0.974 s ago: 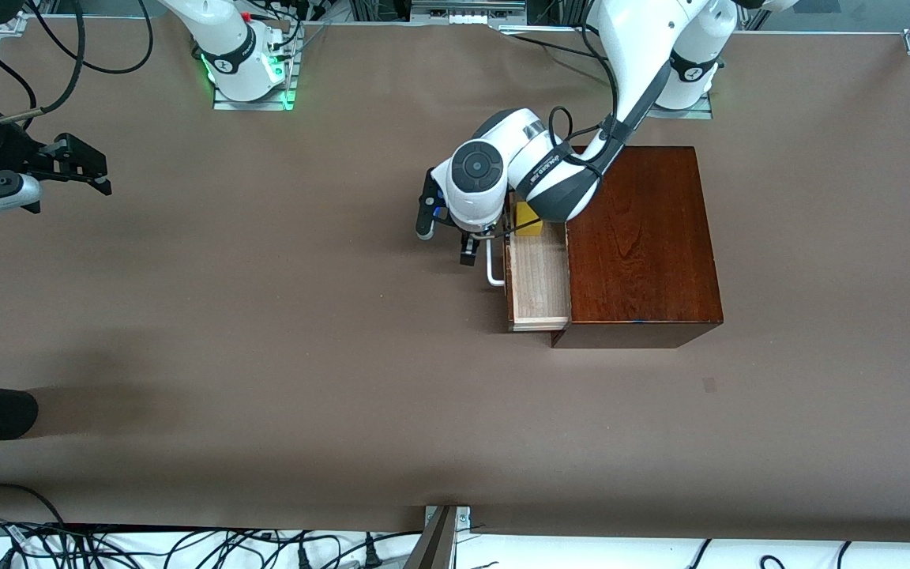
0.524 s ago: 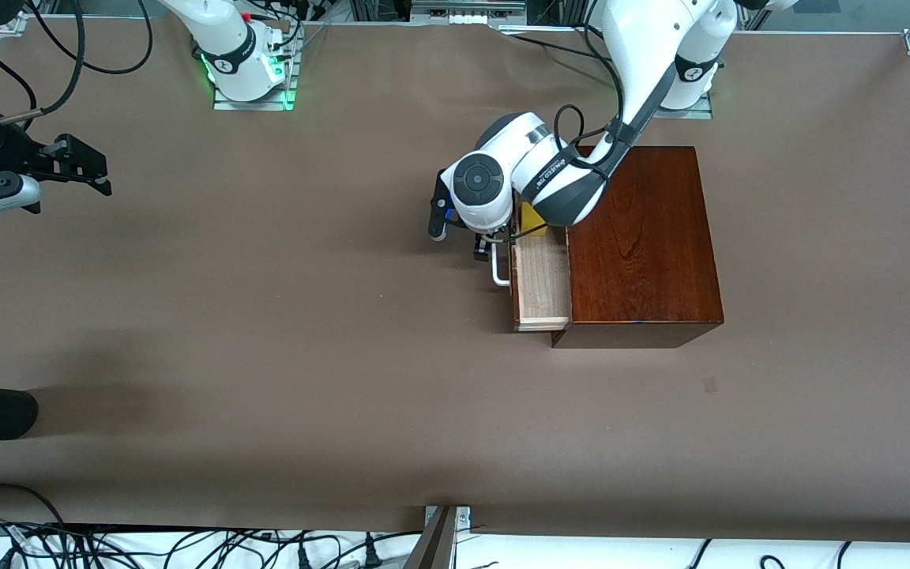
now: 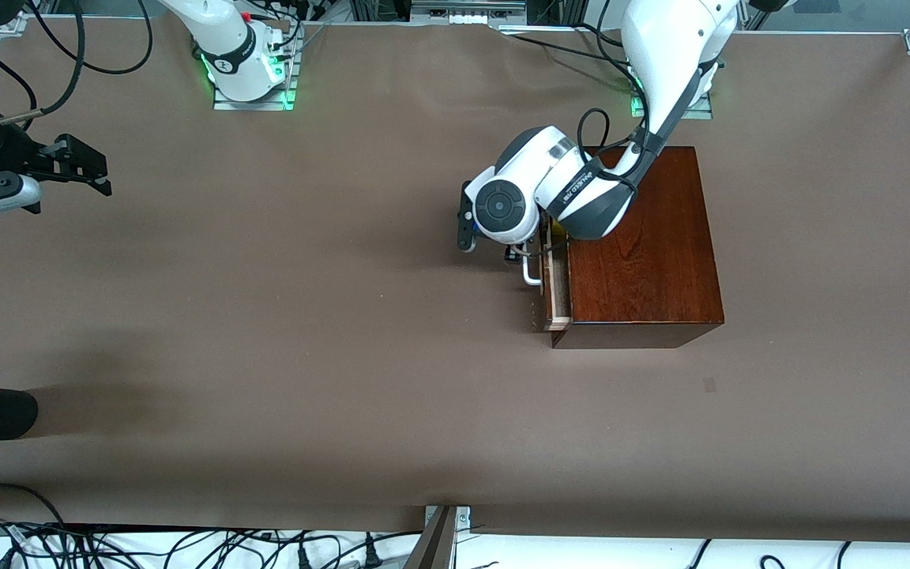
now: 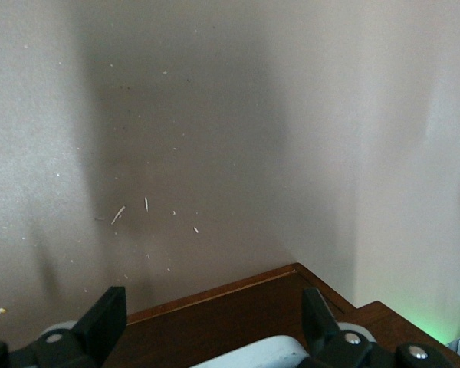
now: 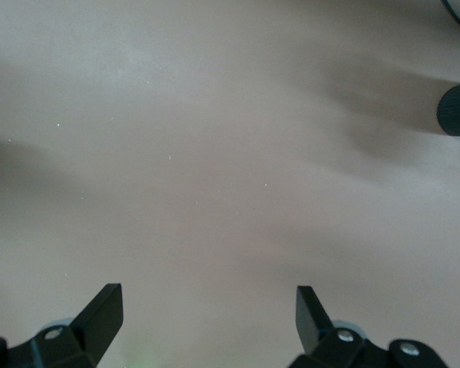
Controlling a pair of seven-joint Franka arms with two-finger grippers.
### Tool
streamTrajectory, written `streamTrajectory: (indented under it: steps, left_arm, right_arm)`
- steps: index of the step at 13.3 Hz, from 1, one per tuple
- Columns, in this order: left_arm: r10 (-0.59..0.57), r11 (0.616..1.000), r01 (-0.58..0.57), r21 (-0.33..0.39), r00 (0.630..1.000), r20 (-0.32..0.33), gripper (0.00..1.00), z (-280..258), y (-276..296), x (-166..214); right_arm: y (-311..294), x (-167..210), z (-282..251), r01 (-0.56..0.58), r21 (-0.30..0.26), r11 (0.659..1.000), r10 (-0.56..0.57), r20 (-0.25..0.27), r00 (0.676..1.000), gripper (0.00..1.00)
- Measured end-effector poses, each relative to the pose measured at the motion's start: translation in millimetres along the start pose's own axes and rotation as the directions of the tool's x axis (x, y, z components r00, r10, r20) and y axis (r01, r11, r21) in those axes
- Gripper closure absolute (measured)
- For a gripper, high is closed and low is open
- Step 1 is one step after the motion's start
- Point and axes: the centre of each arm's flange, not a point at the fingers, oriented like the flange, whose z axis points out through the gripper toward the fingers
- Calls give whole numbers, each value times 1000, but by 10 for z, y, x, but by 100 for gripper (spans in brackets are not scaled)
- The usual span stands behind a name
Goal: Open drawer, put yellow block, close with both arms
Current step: 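Push the drawer front into the box with the left gripper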
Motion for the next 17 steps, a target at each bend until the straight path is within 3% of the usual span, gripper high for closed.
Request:
streamTrajectory:
  steps: [6, 17]
  left_arm:
    - [-18, 999, 20, -32, 998, 63, 0, 34, -22, -174]
    - [-32, 999, 33, -23, 997, 75, 0, -78, 1, -247]
  right_arm:
    - [0, 0, 0, 0, 0, 1000, 0, 0, 1000, 0]
    - [1, 0, 0, 0, 0, 1000, 0, 0, 1000, 0]
